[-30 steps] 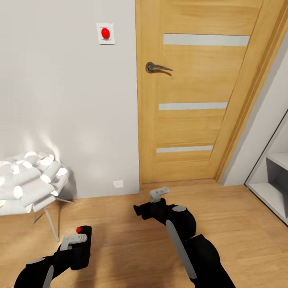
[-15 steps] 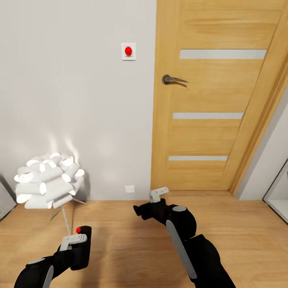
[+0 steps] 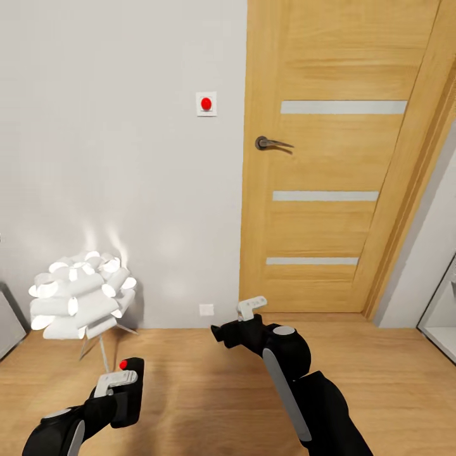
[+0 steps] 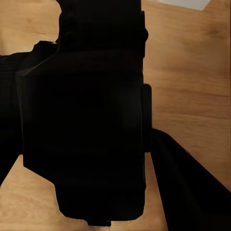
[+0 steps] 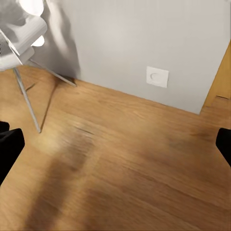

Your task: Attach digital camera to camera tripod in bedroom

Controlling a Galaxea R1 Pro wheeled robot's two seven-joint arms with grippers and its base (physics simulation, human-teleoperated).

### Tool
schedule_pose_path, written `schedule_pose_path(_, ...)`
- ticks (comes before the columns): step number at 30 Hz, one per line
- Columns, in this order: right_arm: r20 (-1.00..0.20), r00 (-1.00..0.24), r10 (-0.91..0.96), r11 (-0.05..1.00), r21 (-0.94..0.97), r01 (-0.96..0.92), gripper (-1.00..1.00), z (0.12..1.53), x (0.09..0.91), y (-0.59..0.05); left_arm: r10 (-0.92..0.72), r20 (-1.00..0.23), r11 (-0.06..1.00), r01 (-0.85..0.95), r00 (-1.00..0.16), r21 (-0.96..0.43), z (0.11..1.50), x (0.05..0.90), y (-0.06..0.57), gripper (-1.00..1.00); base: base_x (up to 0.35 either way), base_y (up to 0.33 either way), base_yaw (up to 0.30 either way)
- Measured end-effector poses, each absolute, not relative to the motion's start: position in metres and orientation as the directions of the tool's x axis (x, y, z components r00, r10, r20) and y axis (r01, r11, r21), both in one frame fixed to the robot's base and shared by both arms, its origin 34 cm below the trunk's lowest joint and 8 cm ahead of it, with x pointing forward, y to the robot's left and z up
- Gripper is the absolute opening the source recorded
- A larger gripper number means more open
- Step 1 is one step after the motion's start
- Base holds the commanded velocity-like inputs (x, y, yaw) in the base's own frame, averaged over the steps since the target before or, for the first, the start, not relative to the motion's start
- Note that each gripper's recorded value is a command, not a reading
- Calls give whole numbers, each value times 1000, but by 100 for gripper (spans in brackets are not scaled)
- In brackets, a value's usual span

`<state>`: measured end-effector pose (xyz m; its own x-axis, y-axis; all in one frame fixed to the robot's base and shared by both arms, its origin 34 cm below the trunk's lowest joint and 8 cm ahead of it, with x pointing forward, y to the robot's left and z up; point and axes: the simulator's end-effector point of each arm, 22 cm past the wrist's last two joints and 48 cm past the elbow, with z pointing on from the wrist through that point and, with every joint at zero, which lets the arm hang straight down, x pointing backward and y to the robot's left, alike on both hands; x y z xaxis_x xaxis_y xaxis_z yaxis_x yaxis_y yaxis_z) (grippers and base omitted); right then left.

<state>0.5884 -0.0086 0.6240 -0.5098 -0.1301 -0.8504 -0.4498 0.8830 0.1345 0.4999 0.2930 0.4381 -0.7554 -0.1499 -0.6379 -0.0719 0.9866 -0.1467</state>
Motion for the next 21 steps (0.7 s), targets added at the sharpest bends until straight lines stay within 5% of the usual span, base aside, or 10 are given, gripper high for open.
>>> schedule_pose_path(21, -859, -494, -130, 883, 126, -451, 100, 670, 595, -9, -155, -644, 986, -76, -750, -148, 478, 511, 295, -100, 0, 0, 0)
